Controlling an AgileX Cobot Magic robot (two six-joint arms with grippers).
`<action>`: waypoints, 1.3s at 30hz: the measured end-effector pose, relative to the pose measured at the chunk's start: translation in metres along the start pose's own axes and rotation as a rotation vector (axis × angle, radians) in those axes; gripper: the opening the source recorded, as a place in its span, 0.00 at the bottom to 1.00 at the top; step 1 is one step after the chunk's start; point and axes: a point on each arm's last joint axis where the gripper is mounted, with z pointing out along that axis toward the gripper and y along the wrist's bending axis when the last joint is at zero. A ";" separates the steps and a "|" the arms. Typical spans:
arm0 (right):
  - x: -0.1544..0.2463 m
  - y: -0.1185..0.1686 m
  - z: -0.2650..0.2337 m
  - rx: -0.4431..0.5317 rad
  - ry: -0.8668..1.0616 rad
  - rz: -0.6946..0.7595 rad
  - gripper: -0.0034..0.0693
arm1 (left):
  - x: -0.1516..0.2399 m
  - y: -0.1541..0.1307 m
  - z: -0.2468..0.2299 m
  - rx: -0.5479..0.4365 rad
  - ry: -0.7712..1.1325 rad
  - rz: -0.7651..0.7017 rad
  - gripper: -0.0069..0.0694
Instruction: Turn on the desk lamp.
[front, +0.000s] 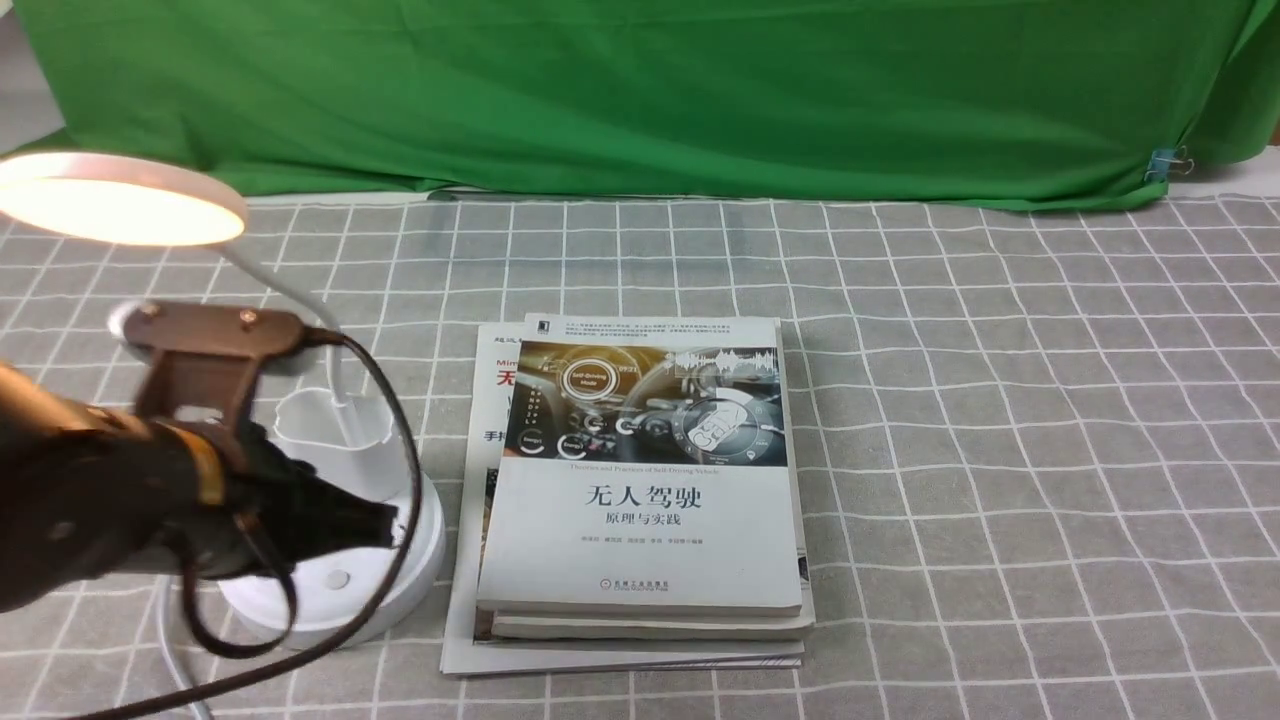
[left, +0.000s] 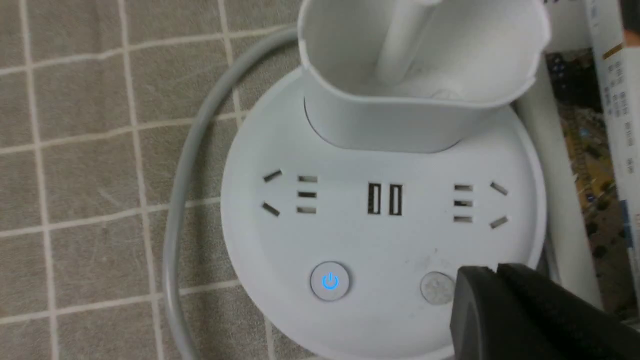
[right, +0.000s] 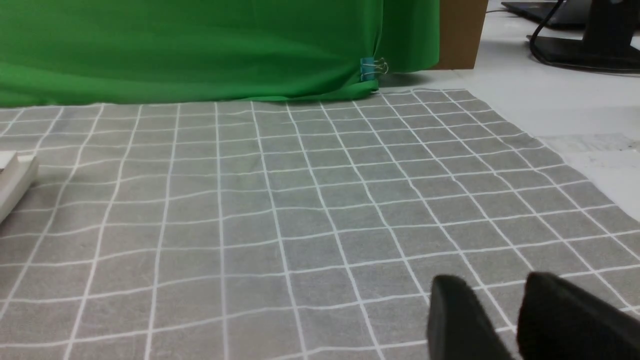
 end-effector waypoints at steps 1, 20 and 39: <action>0.000 0.000 0.000 0.000 0.000 0.000 0.38 | 0.001 0.000 -0.003 0.003 -0.010 -0.004 0.10; 0.000 0.000 0.000 0.000 0.000 0.000 0.38 | 0.071 0.016 -0.106 0.211 -0.691 -0.068 0.10; 0.000 0.000 0.000 0.000 0.000 0.000 0.38 | 0.092 0.023 -0.108 0.151 -0.847 0.040 0.10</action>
